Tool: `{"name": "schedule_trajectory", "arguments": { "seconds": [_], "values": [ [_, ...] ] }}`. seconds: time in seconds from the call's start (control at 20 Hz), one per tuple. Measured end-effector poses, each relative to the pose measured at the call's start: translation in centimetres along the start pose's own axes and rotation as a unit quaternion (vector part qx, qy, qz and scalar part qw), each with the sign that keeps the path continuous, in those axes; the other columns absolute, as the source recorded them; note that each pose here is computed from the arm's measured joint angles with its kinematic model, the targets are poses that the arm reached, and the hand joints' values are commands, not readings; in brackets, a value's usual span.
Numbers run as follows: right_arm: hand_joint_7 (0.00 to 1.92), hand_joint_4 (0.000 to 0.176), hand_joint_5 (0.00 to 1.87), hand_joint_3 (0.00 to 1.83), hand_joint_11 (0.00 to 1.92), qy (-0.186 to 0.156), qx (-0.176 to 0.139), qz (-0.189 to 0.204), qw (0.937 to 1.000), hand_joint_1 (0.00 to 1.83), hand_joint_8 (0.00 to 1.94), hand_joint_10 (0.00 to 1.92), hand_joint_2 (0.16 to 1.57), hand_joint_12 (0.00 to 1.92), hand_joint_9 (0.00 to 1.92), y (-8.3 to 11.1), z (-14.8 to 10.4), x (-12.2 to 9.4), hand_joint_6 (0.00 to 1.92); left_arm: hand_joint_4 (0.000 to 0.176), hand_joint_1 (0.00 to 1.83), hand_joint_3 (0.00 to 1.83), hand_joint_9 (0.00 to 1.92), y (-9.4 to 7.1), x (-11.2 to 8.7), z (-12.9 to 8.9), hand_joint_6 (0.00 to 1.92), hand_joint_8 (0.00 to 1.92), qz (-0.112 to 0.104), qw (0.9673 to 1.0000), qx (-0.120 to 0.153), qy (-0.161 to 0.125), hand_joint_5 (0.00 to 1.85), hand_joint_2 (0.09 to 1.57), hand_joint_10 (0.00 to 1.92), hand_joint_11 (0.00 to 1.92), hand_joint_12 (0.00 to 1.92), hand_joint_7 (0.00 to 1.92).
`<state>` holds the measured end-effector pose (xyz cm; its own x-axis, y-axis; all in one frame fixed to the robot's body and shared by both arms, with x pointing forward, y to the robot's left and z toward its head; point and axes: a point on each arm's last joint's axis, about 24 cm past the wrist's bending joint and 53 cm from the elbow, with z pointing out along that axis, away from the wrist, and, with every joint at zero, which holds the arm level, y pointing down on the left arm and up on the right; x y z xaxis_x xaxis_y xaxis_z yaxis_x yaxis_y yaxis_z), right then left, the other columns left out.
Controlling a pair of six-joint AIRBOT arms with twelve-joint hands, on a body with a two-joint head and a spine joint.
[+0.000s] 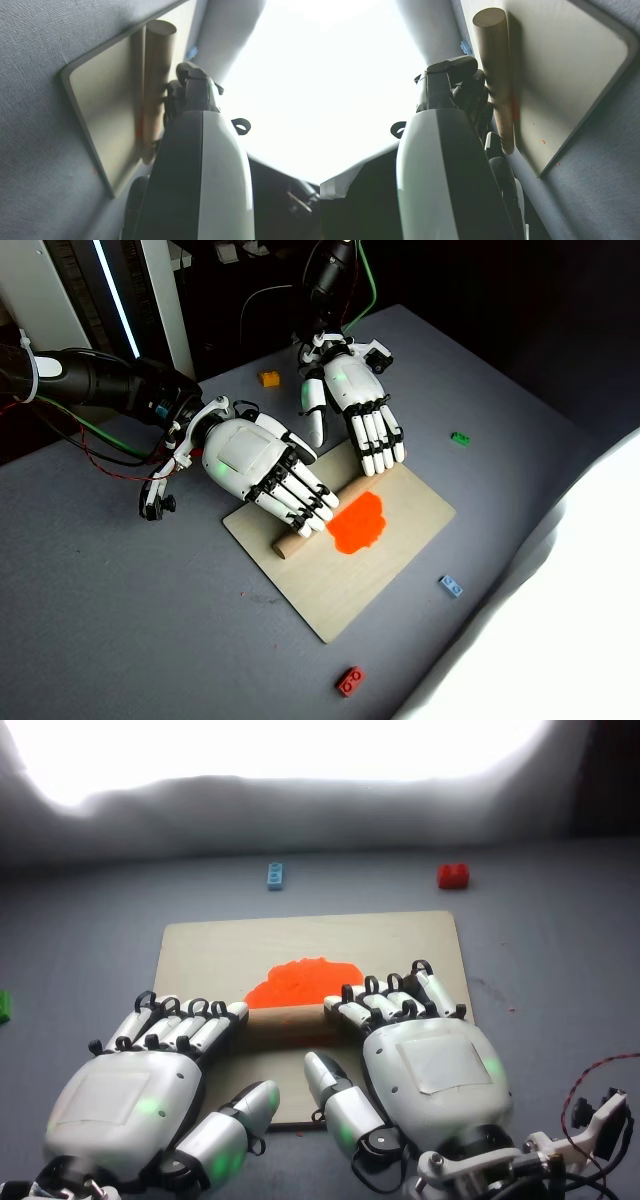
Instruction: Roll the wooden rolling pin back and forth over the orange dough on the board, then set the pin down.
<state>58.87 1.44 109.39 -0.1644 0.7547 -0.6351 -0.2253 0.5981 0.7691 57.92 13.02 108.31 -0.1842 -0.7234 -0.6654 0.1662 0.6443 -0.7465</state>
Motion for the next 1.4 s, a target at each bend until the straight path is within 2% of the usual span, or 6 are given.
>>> {"name": "schedule_trajectory", "arguments": {
  "seconds": [0.95,1.2,1.4],
  "values": [
    [0.56,0.0,0.59,0.0,0.0,0.011,0.002,0.002,0.9999,0.0,0.01,0.01,1.5,1.05,0.51,0.5,-1.0,0.2,0.01,0.0,0.0,0.0,0.26,-0.2,0.7,-1.7,0.0,0.01,-0.001,0.9997,-0.005,0.024,0.25,1.44,0.0,0.0,0.34,0.33],
    [0.56,0.0,0.59,0.0,0.0,0.011,-0.003,0.001,0.9999,0.0,0.0,0.01,1.5,1.09,0.51,0.7,-1.0,0.2,0.01,0.0,0.0,0.0,0.25,-0.4,0.7,-1.9,0.0,0.0,-0.003,0.9997,-0.003,0.025,0.25,1.44,0.0,0.0,0.39,0.32],
    [0.53,0.0,0.56,0.0,0.0,0.013,-0.007,0.004,0.9999,0.0,0.0,0.0,1.5,1.04,0.49,1.1,-0.9,0.2,0.0,0.0,0.0,0.0,0.26,-0.4,1.1,-2.3,0.0,0.0,-0.004,0.9995,-0.002,0.032,0.23,1.43,0.01,0.0,0.42,0.31]
  ]
}}
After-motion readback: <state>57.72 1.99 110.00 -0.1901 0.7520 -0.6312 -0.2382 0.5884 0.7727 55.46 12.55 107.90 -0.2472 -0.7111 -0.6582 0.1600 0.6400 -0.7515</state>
